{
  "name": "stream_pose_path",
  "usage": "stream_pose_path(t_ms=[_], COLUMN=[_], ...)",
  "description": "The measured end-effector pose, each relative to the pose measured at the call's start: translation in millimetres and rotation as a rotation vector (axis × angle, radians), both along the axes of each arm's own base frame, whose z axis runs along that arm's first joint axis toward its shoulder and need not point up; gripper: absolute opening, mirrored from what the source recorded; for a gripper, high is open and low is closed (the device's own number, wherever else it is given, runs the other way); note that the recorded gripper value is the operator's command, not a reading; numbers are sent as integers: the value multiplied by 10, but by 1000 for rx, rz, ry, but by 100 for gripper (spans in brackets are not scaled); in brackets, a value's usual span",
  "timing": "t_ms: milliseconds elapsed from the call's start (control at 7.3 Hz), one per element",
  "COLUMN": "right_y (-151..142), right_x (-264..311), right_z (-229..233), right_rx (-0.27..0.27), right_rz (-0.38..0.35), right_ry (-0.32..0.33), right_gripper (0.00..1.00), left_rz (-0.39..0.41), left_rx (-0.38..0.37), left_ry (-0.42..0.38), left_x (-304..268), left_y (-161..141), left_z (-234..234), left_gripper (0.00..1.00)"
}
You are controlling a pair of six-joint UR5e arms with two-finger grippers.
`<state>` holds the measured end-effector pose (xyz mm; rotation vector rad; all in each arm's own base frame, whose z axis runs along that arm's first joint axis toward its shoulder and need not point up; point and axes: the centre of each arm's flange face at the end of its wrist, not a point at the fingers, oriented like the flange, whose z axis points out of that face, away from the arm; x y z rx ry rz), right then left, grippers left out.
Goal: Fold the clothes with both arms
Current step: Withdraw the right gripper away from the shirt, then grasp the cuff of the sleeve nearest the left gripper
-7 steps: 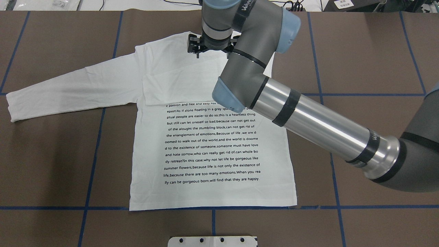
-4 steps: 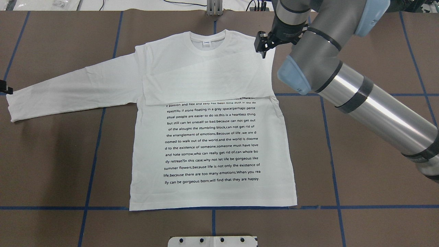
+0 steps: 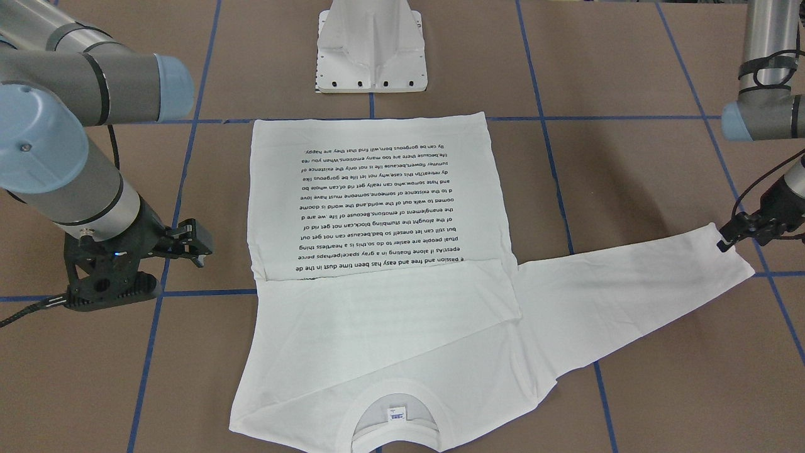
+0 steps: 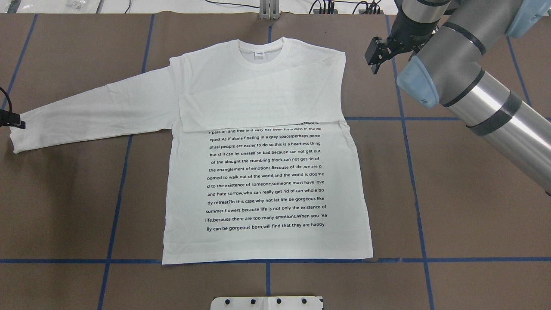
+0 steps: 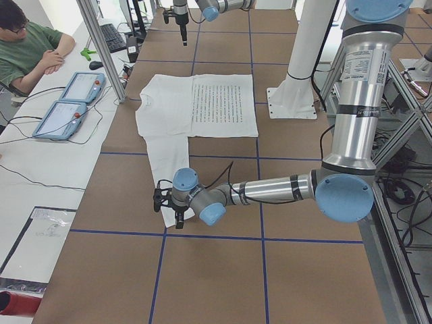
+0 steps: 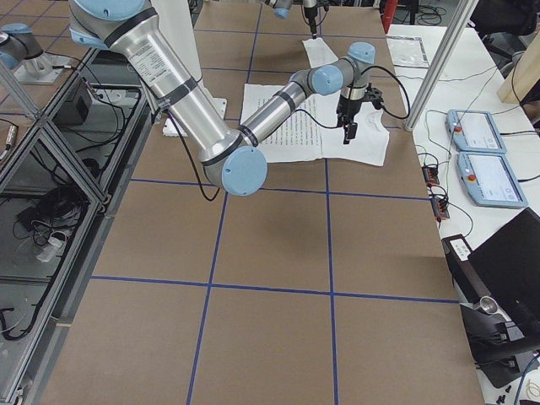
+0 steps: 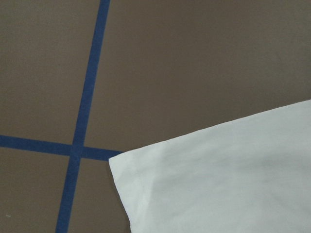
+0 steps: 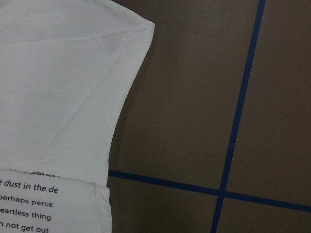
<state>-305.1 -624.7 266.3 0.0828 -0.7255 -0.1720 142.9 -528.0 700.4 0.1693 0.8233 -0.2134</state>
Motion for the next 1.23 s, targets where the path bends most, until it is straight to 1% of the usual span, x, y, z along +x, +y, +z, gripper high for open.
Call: stream_pose_path(t_ms=[137, 411, 958, 1232], right_y=[33, 86, 133, 136], right_x=[34, 74, 88, 87], right_z=[4, -24, -52, -55], right_rx=[-1, 4, 7, 7], right_rz=[-4, -7, -3, -2], right_ry=[-11, -26, -33, -33], right_gripper=[100, 100, 100, 100], left_rz=[2, -10, -6, 1], left_rx=[3, 13, 18, 16], left_ry=[-3, -26, -36, -30], left_x=[29, 44, 108, 145], left_y=[-19, -41, -28, -17], left_z=[46, 91, 111, 99], left_gripper=[93, 83, 81, 54])
